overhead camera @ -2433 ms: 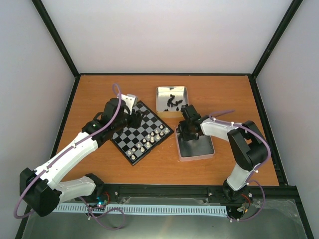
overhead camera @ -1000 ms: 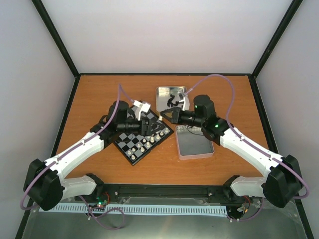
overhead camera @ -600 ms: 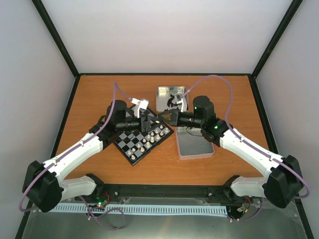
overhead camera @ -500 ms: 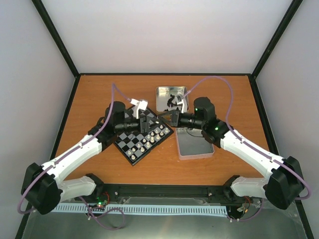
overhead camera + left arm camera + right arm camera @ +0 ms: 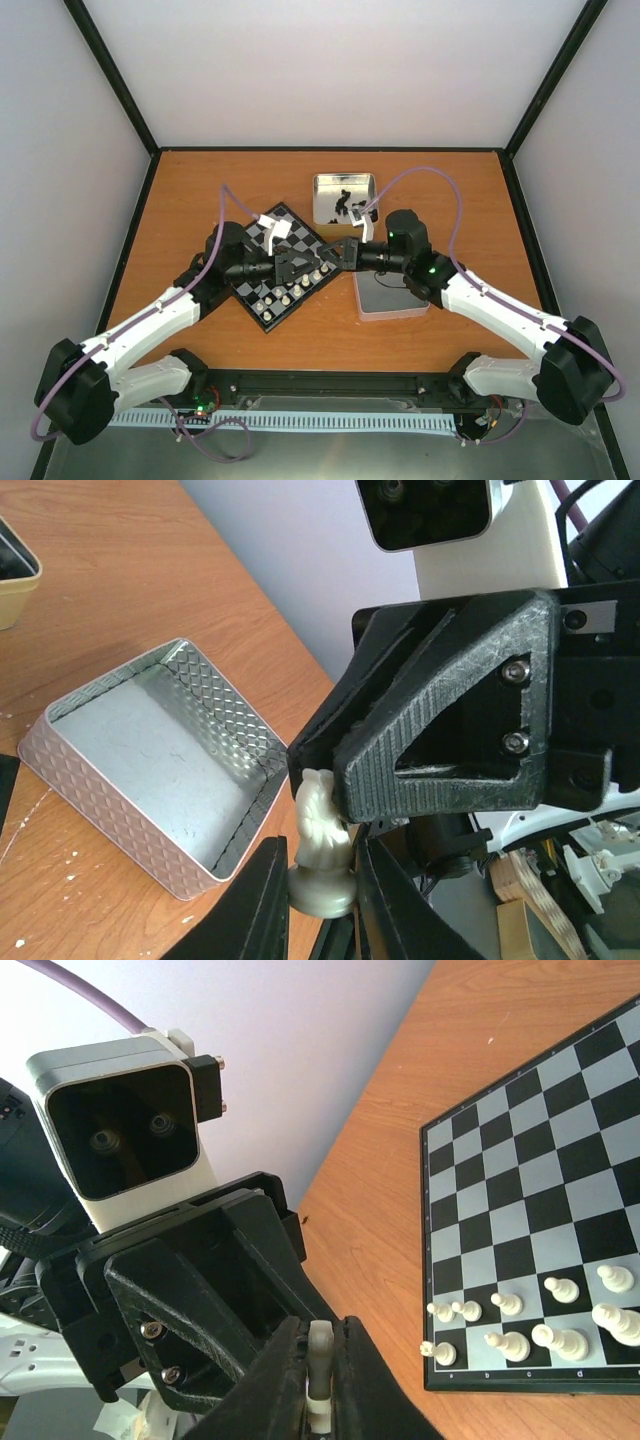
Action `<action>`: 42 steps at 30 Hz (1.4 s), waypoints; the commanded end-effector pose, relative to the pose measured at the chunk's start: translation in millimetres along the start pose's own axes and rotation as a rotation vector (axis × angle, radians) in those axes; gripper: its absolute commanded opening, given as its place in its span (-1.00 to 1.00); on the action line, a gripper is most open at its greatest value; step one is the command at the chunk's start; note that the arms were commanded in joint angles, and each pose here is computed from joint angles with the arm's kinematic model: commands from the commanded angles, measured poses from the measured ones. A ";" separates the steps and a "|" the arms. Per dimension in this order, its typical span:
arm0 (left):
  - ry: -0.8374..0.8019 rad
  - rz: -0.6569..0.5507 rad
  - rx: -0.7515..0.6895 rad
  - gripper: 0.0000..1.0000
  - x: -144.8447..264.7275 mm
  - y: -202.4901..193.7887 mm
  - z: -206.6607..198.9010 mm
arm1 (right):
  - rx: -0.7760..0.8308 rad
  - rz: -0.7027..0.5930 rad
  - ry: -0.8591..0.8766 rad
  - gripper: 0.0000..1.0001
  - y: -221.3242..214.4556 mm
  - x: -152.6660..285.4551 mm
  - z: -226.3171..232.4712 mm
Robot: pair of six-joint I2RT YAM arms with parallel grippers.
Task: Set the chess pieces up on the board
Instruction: Place the chess piece on the chessboard.
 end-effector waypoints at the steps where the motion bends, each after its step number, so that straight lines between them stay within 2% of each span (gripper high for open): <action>1: -0.027 -0.004 -0.085 -0.99 2.4 -2.0 -0.5 | 0.031 -0.010 0.044 -0.72 1.0 5.5 10.1; 2: -0.029 0.003 -0.094 -0.99 2.4 -2.3 -0.8 | 0.027 -0.005 0.036 -0.64 0.8 5.9 10.1; 4: -0.027 0.013 -0.123 -0.99 2.9 -2.8 -1.6 | 0.017 0.019 0.004 -0.32 -0.1 6.5 8.7; 6: -0.024 0.020 -0.161 -0.99 4.3 -3.4 -3.1 | 0.024 0.046 -0.012 -0.23 4.3 7.8 12.6; 10: -0.027 0.081 -0.275 -0.99 5.8 -4.5 -8.2 | 0.021 0.143 0.000 -0.25 4.6 6.0 15.7; 13: -0.049 0.124 -0.306 -0.99 5.5 -2.2 -14.7 | 0.048 0.237 0.032 -0.25 0.1 2.2 15.1; 20: -0.080 0.145 -0.327 -0.99 10.2 -4.0 -22.4 | 0.113 0.283 0.071 -0.19 -4.2 6.3 18.9; 24: -0.096 0.150 -0.334 -0.99 11.9 -3.5 -26.6 | 0.112 0.285 0.100 -0.44 -5.7 5.6 19.4; 27: -0.093 0.151 -0.342 -0.99 13.1 -3.7 -27.8 | 0.096 0.278 0.128 -0.49 -5.4 3.1 19.4; 29: -0.087 0.152 -0.344 -0.99 13.3 -3.9 -27.5 | 0.092 0.276 0.134 -0.40 -3.9 1.7 19.7; 31: -0.083 0.152 -0.341 -0.99 13.5 -4.1 -27.3 | 0.087 0.264 0.141 -0.23 -1.2 0.9 21.0; 33: -0.081 0.151 -0.342 -0.99 13.7 -4.4 -26.9 | 0.080 0.252 0.145 -0.18 2.1 -0.7 21.8; 35: -0.078 0.149 -0.339 -0.99 13.6 -4.6 -26.1 | 0.072 0.256 0.133 -0.22 3.0 -4.1 19.2; 39: -0.076 0.144 -0.343 -0.99 14.1 -4.5 -26.7 | 0.053 0.270 0.128 -0.61 0.2 -8.3 14.1; 42: -0.071 0.141 -0.341 -0.99 14.8 -4.9 -26.4 | 0.059 0.277 0.132 -0.81 -2.2 -7.9 13.4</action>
Point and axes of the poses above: each gripper's point midway between its finger pads, its own x axis back along the fingers, its own z axis along the line the jaws close on, y = z × x, the point moved 10 cm from there along x, back along the fingers, and after that the axes turned 13 degrees about x, right-handed, at the moved point
